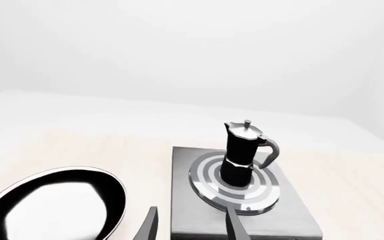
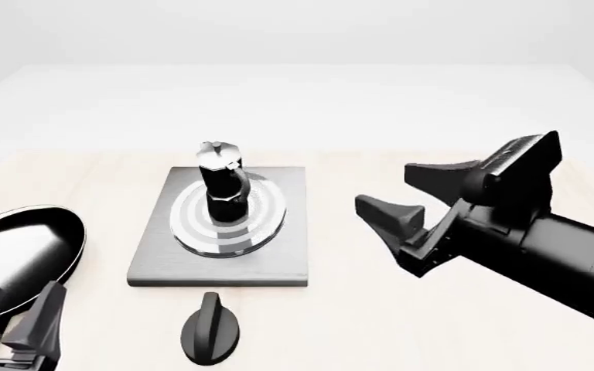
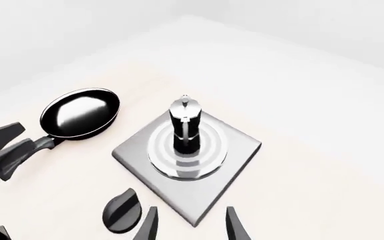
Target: Turn on the stove and put the moka pot on it.
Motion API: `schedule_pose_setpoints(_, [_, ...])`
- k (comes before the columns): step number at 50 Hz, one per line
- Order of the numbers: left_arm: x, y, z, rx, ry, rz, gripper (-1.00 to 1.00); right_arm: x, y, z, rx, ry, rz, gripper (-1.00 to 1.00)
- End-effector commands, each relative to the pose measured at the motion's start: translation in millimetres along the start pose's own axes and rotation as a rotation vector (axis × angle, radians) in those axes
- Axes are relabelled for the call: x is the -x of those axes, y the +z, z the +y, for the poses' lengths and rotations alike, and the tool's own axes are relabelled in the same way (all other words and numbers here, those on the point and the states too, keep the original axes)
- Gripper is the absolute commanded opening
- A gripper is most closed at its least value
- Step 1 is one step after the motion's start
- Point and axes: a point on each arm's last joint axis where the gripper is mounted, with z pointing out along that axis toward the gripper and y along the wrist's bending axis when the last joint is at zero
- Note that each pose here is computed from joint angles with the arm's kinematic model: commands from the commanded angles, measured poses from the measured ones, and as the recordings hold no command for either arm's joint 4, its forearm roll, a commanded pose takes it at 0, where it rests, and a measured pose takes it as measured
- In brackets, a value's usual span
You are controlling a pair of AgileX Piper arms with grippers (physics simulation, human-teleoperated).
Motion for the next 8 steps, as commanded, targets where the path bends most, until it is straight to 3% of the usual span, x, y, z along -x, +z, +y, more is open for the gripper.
schedule_pose_setpoints(1, [-1.4,-0.1,-0.1,-0.004,-0.004,0.003,1.00,-34.7,-51.8,-10.2,-0.064,0.102,-0.101,1.00])
schedule_pose_setpoints(8, [-2.1,0.0,-0.3,-0.008,-0.003,0.009,1.00,-60.2,-70.6,-15.5,-0.121,0.152,-0.091,1.00])
